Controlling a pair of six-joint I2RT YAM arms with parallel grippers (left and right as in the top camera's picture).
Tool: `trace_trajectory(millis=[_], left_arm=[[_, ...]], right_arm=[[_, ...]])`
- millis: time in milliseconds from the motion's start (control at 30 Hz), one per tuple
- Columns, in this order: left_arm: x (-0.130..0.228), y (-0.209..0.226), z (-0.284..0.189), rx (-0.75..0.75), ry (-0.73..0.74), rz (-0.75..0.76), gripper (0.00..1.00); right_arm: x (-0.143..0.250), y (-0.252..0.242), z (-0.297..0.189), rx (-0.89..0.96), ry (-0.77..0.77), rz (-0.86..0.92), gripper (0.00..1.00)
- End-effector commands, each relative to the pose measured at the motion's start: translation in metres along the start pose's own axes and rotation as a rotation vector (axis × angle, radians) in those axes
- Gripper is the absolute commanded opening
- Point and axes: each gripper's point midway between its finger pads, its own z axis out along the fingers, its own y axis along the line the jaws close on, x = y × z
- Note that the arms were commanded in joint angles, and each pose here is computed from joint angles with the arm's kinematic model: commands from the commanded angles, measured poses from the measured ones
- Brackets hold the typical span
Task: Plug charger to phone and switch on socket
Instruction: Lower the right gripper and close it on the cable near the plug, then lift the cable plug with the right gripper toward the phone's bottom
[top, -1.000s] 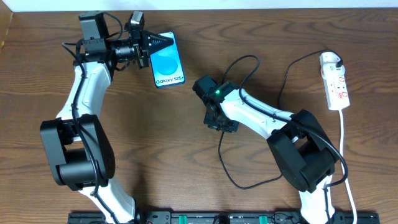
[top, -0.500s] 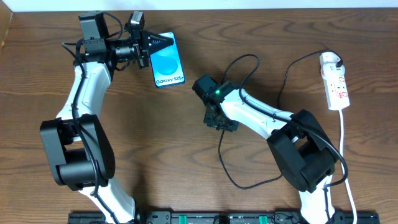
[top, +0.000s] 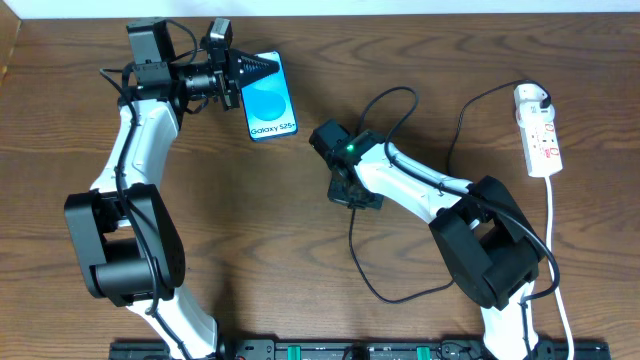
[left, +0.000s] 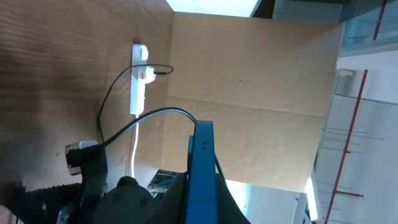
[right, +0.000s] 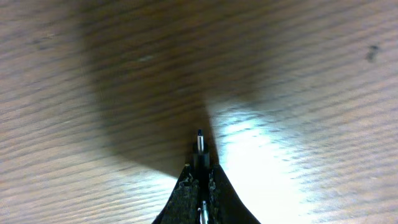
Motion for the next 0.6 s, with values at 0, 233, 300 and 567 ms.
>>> trace_trajectory(millis=[0, 233, 300, 567], left_arm=[[0.01, -0.015, -0.003, 0.026, 0.03, 0.04, 0.08], [0.01, -0.015, -0.003, 0.025, 0.029, 0.04, 0.07], [0.01, -0.015, -0.003, 0.025, 0.03, 0.04, 0.07], [0.007, -0.016, -0.004, 0.025, 0.019, 0.093, 0.07]], right_arm=[[0.009, 0.021, 0.006, -0.098, 0.071, -0.138, 0.01], [0.056, 0.103, -0.041, -0.712, 0.293, -0.582, 0.01], [0.065, 0.115, -0.059, -0.848, 0.327, -0.644, 0.01], [0.061, 0.124, -0.11, -1.191, 0.404, -0.709, 0.01]])
